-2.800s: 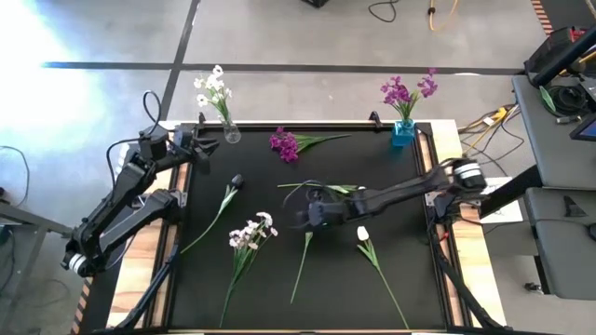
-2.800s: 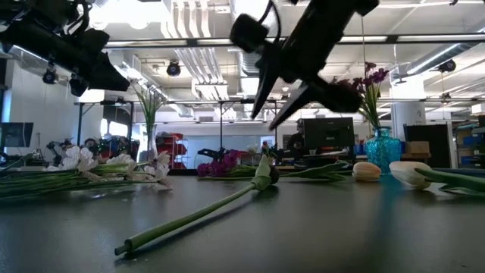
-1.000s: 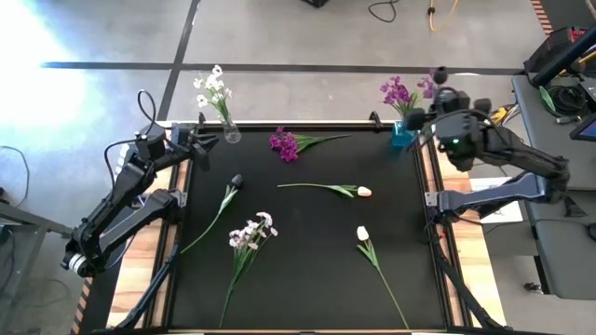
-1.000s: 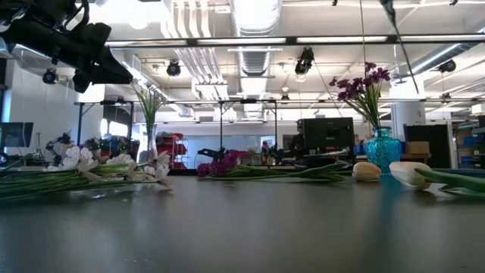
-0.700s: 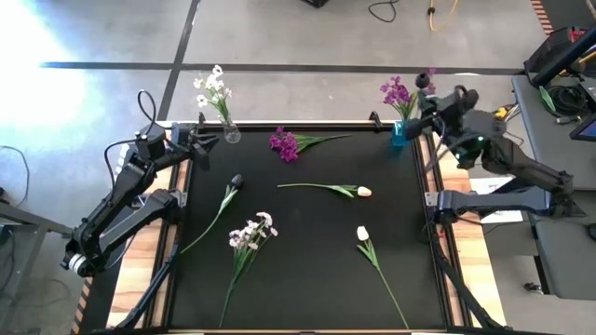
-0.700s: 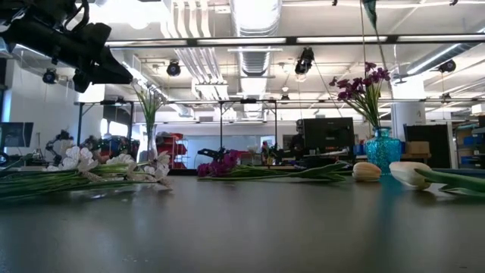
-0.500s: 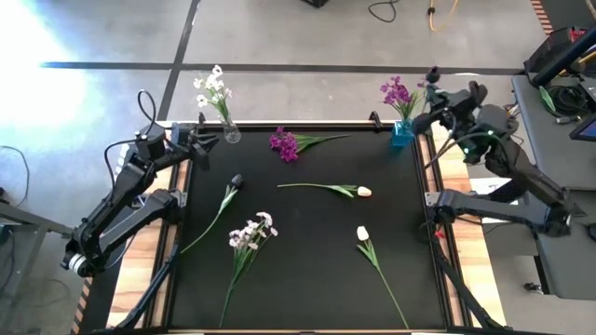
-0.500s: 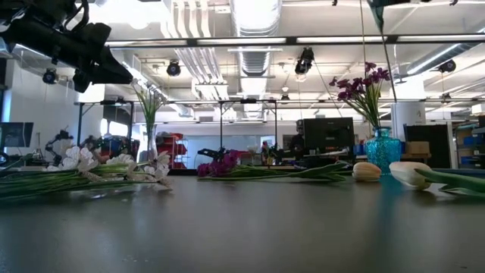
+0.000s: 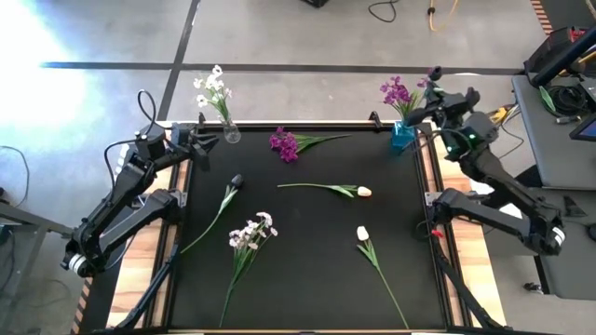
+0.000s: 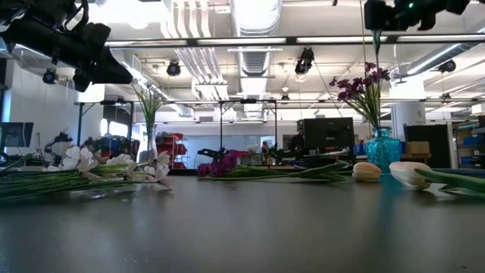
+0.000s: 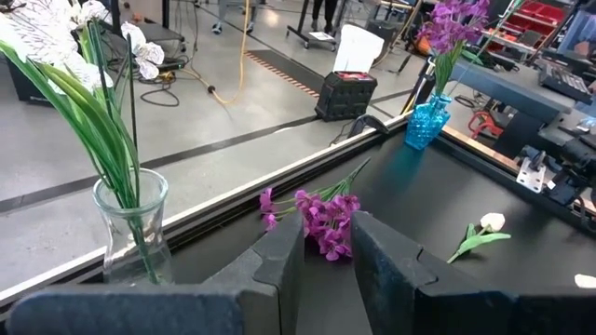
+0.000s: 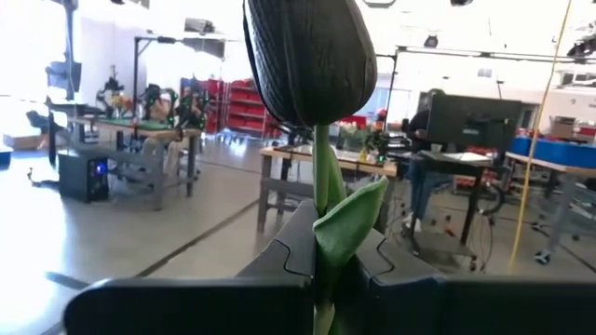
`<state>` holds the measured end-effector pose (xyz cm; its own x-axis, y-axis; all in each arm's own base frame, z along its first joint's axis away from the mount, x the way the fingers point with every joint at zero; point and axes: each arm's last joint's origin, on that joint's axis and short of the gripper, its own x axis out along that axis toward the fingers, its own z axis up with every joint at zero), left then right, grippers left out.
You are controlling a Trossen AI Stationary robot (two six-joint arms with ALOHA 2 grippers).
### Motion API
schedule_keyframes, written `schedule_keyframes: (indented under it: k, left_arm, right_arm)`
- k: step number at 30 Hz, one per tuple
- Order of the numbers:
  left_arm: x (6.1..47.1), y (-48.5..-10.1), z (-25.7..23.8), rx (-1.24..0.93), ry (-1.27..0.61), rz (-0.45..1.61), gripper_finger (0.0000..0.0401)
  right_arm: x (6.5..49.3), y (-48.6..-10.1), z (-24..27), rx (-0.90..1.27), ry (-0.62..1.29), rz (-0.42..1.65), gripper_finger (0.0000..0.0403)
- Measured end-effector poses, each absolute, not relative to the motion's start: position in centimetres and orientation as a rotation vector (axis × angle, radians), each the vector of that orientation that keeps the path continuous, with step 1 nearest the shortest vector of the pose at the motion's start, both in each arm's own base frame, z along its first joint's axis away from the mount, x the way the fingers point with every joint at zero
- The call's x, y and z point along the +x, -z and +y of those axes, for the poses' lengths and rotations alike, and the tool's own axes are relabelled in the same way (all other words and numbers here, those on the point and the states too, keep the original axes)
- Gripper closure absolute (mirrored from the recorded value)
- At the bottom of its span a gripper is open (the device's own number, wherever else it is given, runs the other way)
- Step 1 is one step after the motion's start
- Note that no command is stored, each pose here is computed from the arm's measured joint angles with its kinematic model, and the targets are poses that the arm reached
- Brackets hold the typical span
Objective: Sort flowers into vase by color
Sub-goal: Put the right black flower into the blue vase
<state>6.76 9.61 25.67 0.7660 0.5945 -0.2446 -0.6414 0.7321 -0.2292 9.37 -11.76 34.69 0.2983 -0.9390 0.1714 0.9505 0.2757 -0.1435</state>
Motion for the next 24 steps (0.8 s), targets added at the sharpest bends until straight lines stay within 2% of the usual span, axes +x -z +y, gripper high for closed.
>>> schedule_keyframes:
  k: [18,24]
  left_arm:
    - [6.8,-25.7,9.6,-0.311,-0.683,0.159,0.0325]
    - [6.8,-25.7,9.6,-0.311,-0.683,0.159,0.0325]
  right_arm:
    - [9.5,-30.2,-12.8,-0.178,1.310,-0.017,0.0394]
    - [9.9,-28.2,-13.4,-0.157,1.308,0.068,0.0388]
